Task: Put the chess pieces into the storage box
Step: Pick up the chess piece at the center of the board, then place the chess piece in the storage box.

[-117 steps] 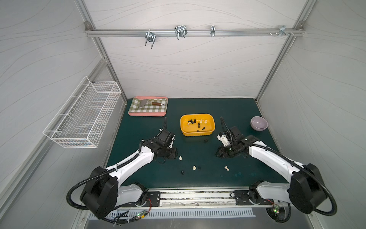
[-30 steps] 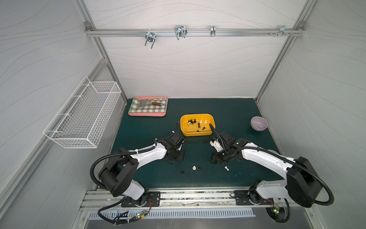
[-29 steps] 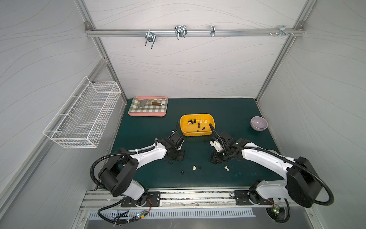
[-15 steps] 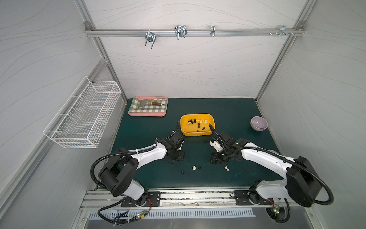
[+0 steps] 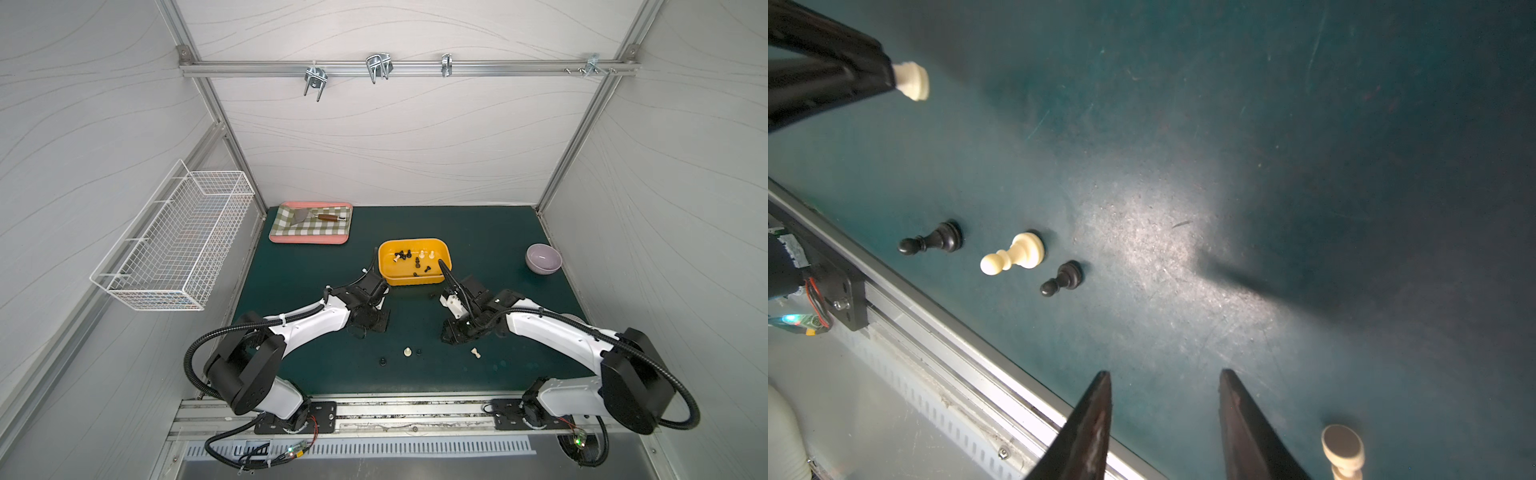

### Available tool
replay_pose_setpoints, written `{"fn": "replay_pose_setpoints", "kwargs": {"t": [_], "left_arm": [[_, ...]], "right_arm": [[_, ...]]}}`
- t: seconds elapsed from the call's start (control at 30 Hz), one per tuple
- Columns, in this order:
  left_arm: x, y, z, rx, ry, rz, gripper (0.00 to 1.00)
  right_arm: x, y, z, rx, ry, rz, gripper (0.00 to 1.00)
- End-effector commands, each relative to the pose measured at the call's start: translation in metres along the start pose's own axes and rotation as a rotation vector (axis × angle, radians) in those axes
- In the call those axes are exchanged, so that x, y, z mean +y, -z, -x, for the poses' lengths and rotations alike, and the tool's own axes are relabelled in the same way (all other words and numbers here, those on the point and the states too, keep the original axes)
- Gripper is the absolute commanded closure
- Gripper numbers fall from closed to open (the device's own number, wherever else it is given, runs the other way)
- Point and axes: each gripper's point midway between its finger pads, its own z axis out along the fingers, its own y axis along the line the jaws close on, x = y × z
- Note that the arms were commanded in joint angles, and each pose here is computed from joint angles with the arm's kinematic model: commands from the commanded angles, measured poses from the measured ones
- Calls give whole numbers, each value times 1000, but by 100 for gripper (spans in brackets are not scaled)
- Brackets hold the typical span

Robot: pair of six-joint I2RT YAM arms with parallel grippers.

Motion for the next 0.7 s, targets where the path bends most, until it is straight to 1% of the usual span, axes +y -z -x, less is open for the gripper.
{"fn": "replay_pose_setpoints", "kwargs": {"t": [0.0,0.13,0.33,0.53,0.67], "left_arm": [[-15,19,26,-72,-34,-28,89],[-22,23,44,-110,-54,-36,89],[-34,31,84,-162,-105,-33,89],[-28,37,127,-211,-106,-29,89],[-22,41,150,-241,-107,-18,89]], "right_arm": [[4,2,1,1,-4,9,56],[5,2,2,-1,0,8,56],[5,6,0,-8,3,7,56],[2,11,-4,-22,-8,-4,56],[1,12,-7,-27,-20,-6,56]]}}
